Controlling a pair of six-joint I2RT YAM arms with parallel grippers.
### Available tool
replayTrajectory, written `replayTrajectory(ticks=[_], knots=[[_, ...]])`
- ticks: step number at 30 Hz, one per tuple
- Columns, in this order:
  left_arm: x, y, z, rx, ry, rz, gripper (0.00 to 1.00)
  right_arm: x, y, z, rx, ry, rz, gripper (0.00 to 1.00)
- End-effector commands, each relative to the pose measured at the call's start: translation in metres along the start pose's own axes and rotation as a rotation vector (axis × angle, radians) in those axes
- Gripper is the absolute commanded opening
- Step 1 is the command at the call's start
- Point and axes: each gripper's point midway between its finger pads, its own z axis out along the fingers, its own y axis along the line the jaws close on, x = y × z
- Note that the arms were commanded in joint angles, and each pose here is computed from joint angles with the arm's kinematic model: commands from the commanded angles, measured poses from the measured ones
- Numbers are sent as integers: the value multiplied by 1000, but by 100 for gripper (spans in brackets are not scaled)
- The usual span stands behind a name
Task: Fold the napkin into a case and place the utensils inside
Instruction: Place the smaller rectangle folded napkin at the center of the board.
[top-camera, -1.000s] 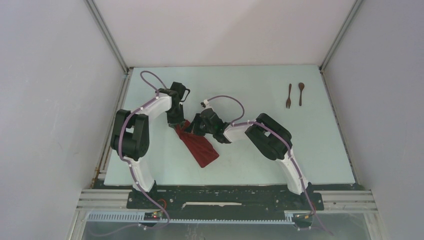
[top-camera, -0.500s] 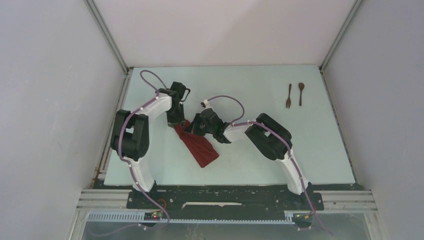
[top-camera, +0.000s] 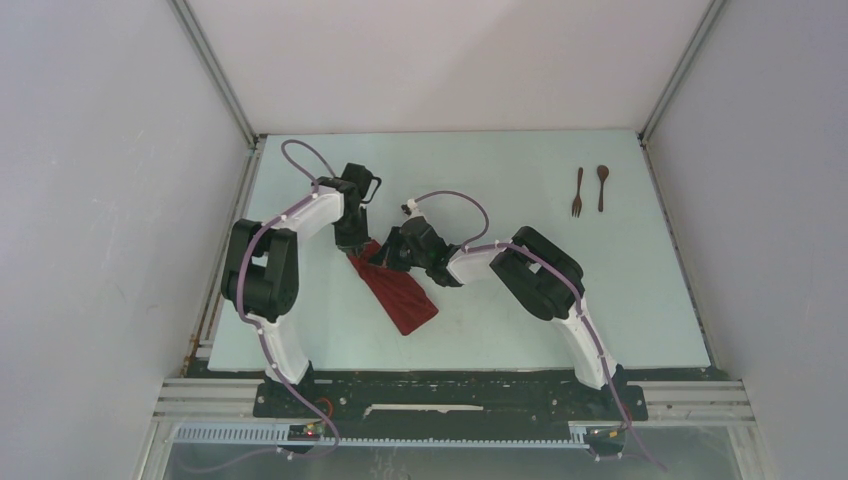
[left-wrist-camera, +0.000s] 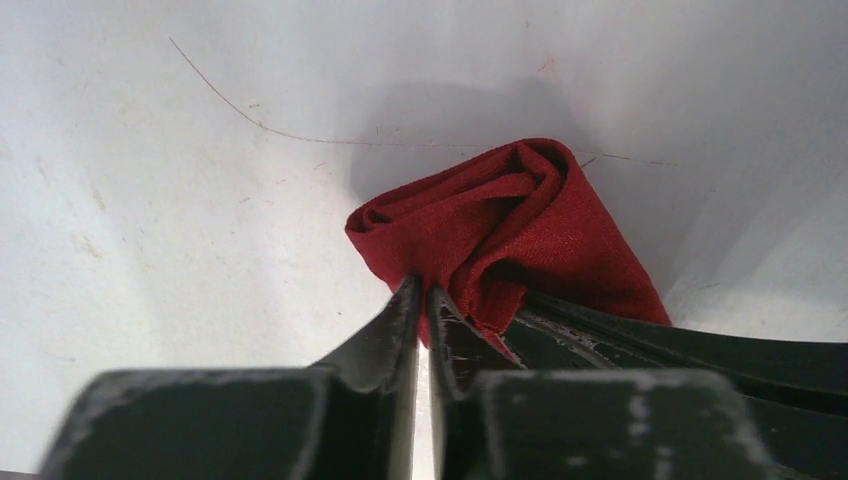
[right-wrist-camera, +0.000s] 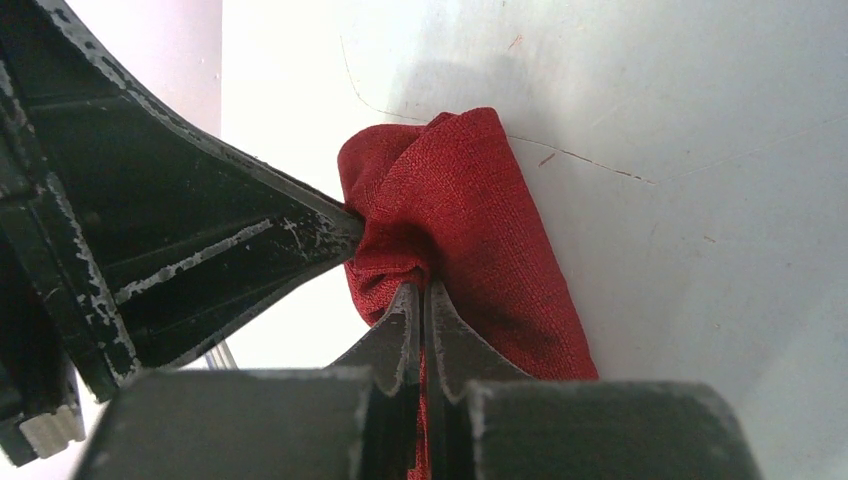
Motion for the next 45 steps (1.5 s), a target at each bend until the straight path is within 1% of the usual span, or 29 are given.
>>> replayTrajectory(ticks=[1,2,3,11,13,15,18,21,23,25,28,31,34,35,38,40,43,45], knots=[[-18,-2,-15,3,-72,13,5,-9,13,1,-19,-28,-41,0],[-20,-1,-18,2,-88,10,1,-10,15,1,-19,-30,-50,0],[-21,0,-20,2,-97,10,0,-10,16,1,-20,-29,-58,0],[-18,5,-36,34,-150,26,0,-12,42,4,-61,-55,-218,0],[-15,6,-37,61,-140,16,0,-13,46,5,-86,-60,-224,0],[-10,3,-35,126,-109,-14,0,-17,47,6,-106,-70,-216,0],[-11,8,-36,165,-107,-56,0,-21,52,8,-117,-67,-241,0],[-5,3,-33,247,-60,-79,0,-11,54,11,-127,-37,-286,0],[-1,0,-30,297,-36,-111,0,5,49,19,-103,7,-325,0],[2,0,-27,312,-25,-131,0,26,41,28,-64,53,-345,0],[3,-2,-29,327,-23,-145,0,53,28,39,-18,98,-330,0],[2,0,-33,327,-45,-166,0,59,23,50,-4,146,-279,0],[-2,8,-36,309,-67,-188,0,64,16,44,23,132,-269,0],[-4,11,-35,308,-67,-201,0,65,17,42,15,130,-269,0],[-5,14,-32,317,-54,-232,0,61,31,37,-82,153,-280,0],[-3,16,-29,315,-35,-239,0,52,36,28,-139,159,-265,12],[2,23,-24,289,-23,-241,0,38,42,14,-221,188,-197,32],[4,26,-22,282,-20,-244,0,36,44,10,-258,206,-165,39]])
